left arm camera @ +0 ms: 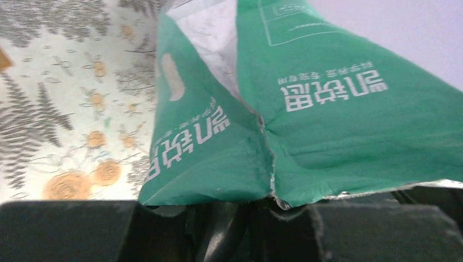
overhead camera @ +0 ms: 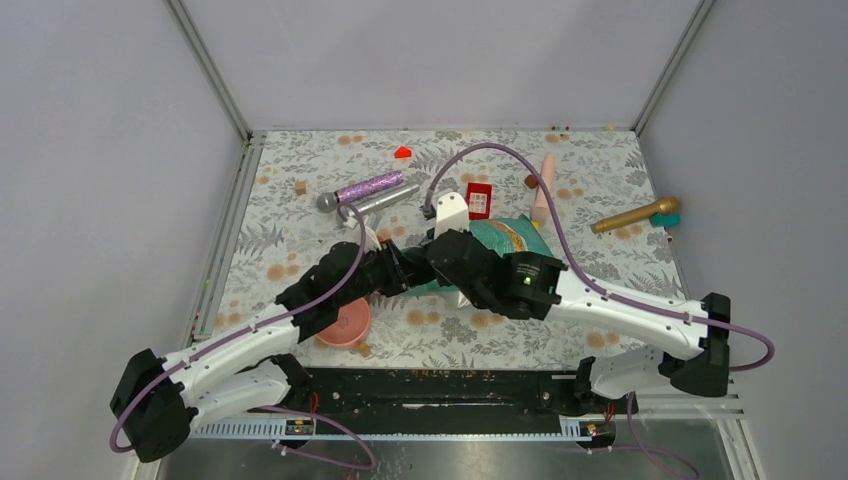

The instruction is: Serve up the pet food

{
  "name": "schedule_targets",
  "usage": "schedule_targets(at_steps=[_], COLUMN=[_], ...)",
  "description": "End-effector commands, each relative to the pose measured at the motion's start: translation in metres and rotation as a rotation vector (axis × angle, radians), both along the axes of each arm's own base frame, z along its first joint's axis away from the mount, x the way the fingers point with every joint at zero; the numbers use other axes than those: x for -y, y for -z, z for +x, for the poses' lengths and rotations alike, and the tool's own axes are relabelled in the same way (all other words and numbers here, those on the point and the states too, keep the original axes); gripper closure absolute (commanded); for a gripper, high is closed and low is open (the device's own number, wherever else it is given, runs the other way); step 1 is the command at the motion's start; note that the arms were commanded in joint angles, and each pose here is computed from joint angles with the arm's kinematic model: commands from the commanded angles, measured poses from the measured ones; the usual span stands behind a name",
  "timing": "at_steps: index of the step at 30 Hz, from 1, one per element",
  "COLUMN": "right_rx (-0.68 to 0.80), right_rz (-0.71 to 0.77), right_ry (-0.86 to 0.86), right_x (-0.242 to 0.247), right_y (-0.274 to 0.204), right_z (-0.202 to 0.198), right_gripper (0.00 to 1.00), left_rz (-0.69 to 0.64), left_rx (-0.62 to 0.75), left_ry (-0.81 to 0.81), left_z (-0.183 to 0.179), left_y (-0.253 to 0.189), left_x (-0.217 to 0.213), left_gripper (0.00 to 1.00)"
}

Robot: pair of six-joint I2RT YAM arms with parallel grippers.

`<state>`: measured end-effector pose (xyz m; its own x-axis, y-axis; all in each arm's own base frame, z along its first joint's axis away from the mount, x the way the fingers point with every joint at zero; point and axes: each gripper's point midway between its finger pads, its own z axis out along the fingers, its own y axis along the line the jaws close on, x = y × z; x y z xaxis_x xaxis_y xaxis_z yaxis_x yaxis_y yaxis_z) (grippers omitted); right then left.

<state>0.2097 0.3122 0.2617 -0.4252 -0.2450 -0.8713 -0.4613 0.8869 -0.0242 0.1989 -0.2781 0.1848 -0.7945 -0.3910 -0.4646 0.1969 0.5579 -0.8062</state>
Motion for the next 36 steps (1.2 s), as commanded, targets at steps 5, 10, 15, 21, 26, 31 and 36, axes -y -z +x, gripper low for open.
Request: schedule_targets(at_steps=[5,10,15,21,26,31,36], right_rx=[0.126,0.162,0.189,0.21,0.214,0.219,0.214], right_rz=[0.354,0.298,0.274,0.251,0.23,0.177,0.126], right_ry=[0.086,0.085,0.103,0.089,0.08,0.054,0.017], right_x=[0.007,0.022,0.037,0.045,0.049,0.048,0.045], right_y=[-0.074,-0.071,-0.059,-0.059,-0.059,-0.056,-0.051], right_z=[0.008,0.008,0.008,0.007,0.006,0.006,0.004], right_gripper=[1.0,1.0,1.0,1.0,1.0,1.0,1.0], left_rz=[-0.444,-0.406,-0.384,-0.325,-0.32,-0.337,-0.337], left_rx=[0.159,0.15,0.172,0.177,0.188,0.179,0.177], left_ry=[0.097,0.034,-0.051,-0.107,-0.158,-0.21,-0.261], left_z=[-0.014,-0.014,-0.017,-0.018,-0.02,-0.025,-0.027], left_y=[-0.104,-0.101,-0.097,-0.096,-0.096,-0.1,-0.105], left_x=[0.022,0.007,-0.017,-0.035,-0.05,-0.067,-0.08], left_gripper=[1.0,1.0,1.0,1.0,1.0,1.0,1.0])
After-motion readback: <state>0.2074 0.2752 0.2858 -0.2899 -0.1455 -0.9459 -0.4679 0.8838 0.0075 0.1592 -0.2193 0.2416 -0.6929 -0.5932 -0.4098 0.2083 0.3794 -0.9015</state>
